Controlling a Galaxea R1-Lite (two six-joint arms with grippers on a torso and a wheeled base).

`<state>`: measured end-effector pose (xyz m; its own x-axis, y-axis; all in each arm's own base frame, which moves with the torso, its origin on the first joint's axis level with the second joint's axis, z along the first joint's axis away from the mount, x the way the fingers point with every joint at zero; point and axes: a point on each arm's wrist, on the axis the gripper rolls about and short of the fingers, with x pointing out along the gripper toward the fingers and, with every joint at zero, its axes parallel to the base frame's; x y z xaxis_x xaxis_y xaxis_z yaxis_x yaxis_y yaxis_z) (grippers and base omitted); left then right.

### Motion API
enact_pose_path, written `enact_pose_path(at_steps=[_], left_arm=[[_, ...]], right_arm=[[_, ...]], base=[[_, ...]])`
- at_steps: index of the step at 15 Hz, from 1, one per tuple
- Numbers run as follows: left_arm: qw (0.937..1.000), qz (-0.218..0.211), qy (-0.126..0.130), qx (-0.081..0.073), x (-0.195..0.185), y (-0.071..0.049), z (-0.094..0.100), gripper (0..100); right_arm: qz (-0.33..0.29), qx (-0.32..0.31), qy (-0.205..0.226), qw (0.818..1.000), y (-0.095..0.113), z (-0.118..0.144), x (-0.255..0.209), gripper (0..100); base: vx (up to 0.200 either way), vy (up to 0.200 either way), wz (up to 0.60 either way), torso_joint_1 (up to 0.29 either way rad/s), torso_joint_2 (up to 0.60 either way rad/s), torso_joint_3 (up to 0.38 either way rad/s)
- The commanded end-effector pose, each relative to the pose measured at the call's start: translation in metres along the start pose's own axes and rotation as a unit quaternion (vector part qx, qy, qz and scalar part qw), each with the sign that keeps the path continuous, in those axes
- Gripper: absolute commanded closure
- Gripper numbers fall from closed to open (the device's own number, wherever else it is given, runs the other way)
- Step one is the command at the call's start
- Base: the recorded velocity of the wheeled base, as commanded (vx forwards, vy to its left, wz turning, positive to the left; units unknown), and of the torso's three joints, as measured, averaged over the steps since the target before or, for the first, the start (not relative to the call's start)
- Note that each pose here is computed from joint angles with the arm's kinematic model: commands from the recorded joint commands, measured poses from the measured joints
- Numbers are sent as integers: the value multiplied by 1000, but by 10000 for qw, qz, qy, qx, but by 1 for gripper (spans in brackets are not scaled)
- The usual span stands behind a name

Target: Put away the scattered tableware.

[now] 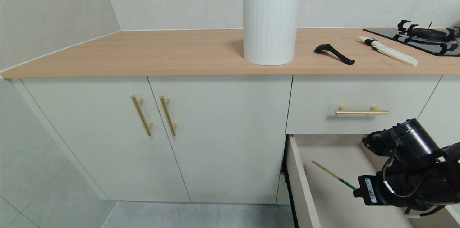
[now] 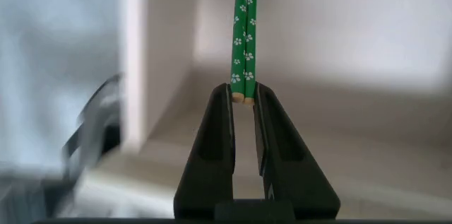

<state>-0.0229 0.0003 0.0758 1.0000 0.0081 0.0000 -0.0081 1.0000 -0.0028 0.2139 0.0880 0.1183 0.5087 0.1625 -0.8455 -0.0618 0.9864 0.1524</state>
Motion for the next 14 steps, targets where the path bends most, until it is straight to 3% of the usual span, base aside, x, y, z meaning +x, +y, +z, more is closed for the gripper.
enact_pose_path(at_steps=[1,5,6,8,14], left_arm=[[10000,6,0,-2,0,0,0,0],[10000,-2,0,-2,0,0,0,0],[10000,-2,0,-2,0,0,0,0],[10000,-2,0,-2,0,0,0,0],[10000,-2,0,-2,0,0,0,0]], right_arm=[[-192,-23,337,9992,1,-1,26,100],[-245,-185,216,9993,-2,10,61,100],[-309,-253,352,9986,-5,12,75,100],[-376,-271,596,9971,-6,7,96,100],[-378,-257,565,9974,-9,1,125,100]], base=[[0,0,0,0,0,0],[0,0,0,0,0,0],[0,0,0,0,0,0],[0,0,0,0,0,0],[0,0,0,0,0,0]])
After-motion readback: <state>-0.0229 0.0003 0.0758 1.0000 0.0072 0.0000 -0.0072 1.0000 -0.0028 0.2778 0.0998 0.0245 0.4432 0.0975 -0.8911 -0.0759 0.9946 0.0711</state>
